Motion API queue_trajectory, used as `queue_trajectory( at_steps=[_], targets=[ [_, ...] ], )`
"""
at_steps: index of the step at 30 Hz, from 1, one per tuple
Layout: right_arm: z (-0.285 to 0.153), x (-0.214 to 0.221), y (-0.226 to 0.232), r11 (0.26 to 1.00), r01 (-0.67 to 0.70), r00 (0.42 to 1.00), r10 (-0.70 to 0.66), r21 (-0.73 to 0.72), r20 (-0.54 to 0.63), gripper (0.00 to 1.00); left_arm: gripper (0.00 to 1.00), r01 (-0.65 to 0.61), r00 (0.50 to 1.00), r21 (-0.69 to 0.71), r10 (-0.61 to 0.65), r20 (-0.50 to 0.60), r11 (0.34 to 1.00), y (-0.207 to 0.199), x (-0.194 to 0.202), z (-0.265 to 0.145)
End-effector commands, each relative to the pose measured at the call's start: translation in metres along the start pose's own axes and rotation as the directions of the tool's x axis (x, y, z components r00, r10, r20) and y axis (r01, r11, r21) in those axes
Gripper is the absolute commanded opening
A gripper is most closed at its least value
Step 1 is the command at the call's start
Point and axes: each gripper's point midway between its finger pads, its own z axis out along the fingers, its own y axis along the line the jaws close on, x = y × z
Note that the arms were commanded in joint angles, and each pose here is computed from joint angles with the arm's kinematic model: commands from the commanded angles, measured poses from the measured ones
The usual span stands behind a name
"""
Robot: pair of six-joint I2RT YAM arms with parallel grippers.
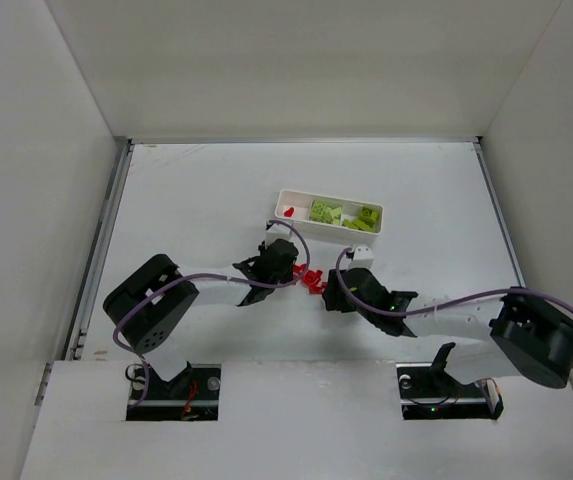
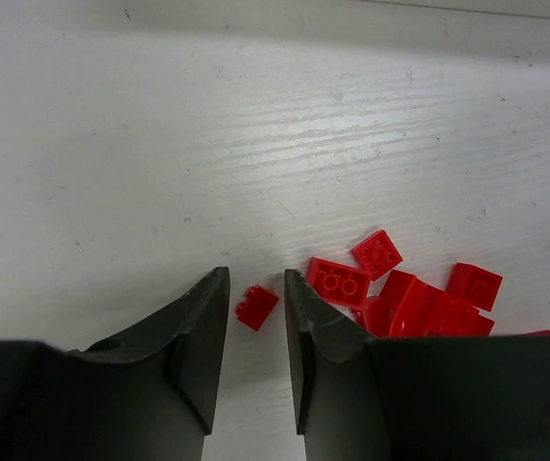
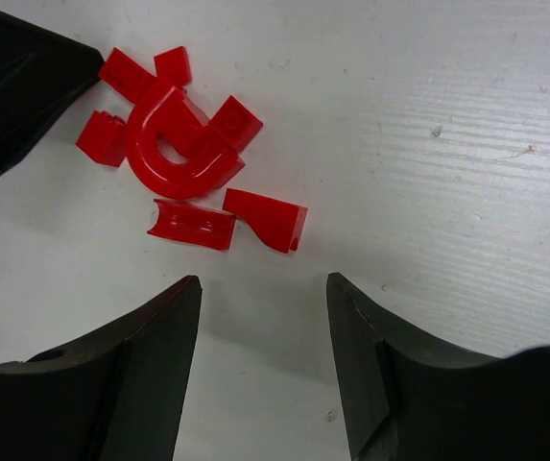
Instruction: Sort the legos into containers by color
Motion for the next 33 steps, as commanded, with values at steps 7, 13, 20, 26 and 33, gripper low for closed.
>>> queue_trajectory(
  at_steps=[7,13,20,26,33],
  targets=[
    [0.011,-0.019,0.003,0.999,-0.008,0.999,0.006,0.046,0.045,0.60,0.22,-0.102,0.980,-0.034,0.095,-0.177,0.994,0.022,0.052,-0.011],
    [0.015,-0.022,0.000,0.997,-0.009,0.998,0.005,0.073,0.055,0.60,0.19,-0.133,0.974,-0.035,0.124,-0.192,0.991,0.024,0.055,-0.011],
    [0.026,-0.023,-0.001,0.993,0.033,0.998,-0.039,0.112,0.054,0.60,0.30,-0.138,0.974,-0.025,0.131,-0.187,0.990,0.020,0.052,-0.014],
    [0.034,-0.022,0.000,0.990,0.058,0.997,-0.064,0.130,0.047,0.55,0.30,-0.143,0.971,-0.029,0.135,-0.200,0.989,0.022,0.056,-0.016],
    [0.041,-0.018,0.001,0.988,0.075,0.996,-0.080,0.132,0.034,0.43,0.19,-0.167,0.960,-0.043,0.153,-0.233,0.985,0.024,0.064,-0.015]
  ],
)
